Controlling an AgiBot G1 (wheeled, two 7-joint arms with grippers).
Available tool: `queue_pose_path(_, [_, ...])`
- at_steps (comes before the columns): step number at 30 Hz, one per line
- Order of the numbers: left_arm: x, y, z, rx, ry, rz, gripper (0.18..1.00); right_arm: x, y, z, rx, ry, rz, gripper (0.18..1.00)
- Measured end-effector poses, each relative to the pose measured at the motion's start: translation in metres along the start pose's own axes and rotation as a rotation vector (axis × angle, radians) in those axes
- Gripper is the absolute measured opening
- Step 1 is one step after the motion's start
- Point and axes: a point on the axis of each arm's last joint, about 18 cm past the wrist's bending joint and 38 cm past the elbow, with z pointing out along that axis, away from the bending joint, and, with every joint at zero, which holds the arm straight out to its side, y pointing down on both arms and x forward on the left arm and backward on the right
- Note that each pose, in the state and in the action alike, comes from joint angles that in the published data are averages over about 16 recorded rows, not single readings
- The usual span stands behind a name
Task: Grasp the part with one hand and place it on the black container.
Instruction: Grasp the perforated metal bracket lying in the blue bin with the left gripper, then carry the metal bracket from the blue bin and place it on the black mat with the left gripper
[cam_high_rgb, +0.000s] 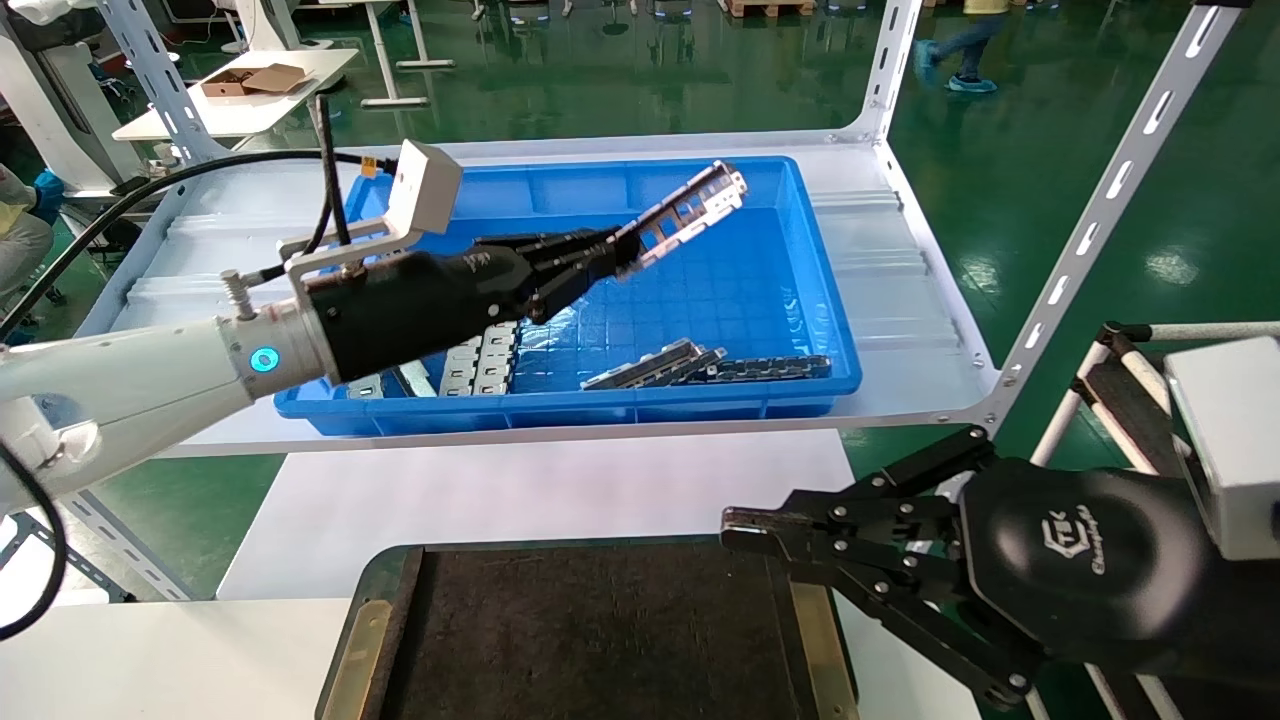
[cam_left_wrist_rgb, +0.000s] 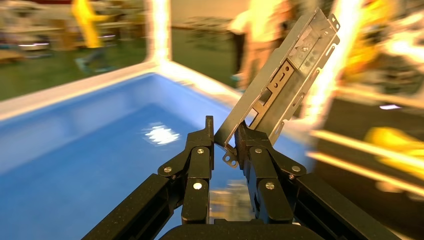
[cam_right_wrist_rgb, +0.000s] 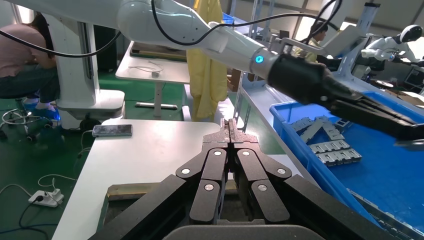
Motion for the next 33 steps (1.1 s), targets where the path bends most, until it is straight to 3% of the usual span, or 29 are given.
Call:
queue_pose_path(7, [0.025,0.027,-0.027,-0.017,0.147,-0.111,0.263,0.0,0.0,0.0,0.0,0.0,0.0,0.191])
queue_pose_path(20, [0.075,0.098,-0.058,-0.06,0.314,-0.279,0.261,0.0,0.0,0.0,0.0,0.0,0.0,0.191])
queue_pose_path(33, [0.169,0.16,-0.109,-0.153,0.449,-0.479,0.26,0.0,0.0,0.0,0.0,0.0,0.0,0.191])
